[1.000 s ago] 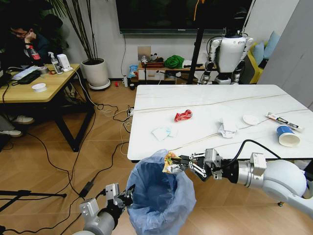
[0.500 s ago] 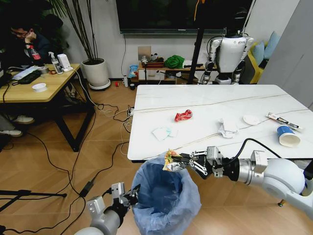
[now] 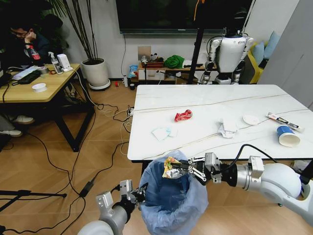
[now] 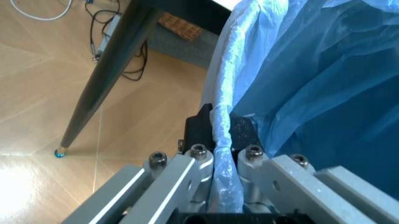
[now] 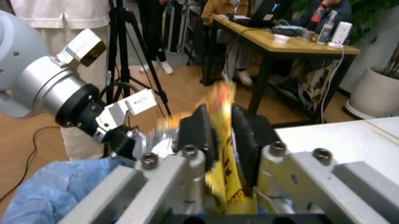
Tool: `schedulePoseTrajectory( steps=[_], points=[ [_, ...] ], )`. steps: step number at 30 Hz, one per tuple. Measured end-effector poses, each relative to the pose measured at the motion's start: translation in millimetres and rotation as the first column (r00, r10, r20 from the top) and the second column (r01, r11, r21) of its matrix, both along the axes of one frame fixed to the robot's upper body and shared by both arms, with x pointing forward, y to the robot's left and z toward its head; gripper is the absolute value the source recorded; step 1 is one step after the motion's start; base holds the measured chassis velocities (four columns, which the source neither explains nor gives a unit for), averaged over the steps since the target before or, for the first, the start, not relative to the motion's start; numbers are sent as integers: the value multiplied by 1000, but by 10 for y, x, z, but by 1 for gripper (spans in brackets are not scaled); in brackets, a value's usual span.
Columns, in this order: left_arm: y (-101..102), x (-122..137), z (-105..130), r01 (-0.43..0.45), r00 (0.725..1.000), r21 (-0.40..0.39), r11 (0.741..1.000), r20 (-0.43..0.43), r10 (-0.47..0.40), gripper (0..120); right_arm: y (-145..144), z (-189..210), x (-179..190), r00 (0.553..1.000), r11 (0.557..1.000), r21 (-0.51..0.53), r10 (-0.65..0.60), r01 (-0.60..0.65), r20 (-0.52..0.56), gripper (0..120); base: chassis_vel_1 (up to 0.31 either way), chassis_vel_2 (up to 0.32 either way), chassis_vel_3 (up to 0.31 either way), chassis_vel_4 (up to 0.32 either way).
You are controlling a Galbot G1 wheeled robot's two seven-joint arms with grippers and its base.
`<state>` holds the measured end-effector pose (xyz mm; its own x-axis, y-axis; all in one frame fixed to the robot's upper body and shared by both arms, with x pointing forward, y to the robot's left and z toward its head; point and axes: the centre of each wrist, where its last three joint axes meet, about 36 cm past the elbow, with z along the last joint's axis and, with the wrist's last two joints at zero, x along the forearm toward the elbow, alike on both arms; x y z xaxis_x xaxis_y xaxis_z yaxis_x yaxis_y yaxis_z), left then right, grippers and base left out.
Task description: Pick up the trash bin and place the trash from the table into it.
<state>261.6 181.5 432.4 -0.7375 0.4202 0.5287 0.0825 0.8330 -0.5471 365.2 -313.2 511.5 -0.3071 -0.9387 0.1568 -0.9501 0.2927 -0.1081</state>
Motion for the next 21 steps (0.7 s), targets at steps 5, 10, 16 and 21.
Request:
schedulePoseTrajectory(
  steps=[5,10,16,21],
  points=[
    [-1,-33,6,-3,1000,0,1000,-5,3,0,5,19,5,1000,1000,-1,0,0,7,33,0,0,0,0],
    [13,-63,11,-13,1000,9,1000,-8,13,0,-12,44,-3,1000,1000,-5,8,-8,14,53,0,0,0,0],
    [57,-121,30,-35,999,24,999,-9,35,0,45,48,-52,1000,1000,27,6,-6,-4,72,0,0,0,0],
    [72,-130,77,-50,999,16,999,-1,50,0,130,-69,-111,1000,998,55,-12,14,-23,91,0,0,0,0]
  ],
)
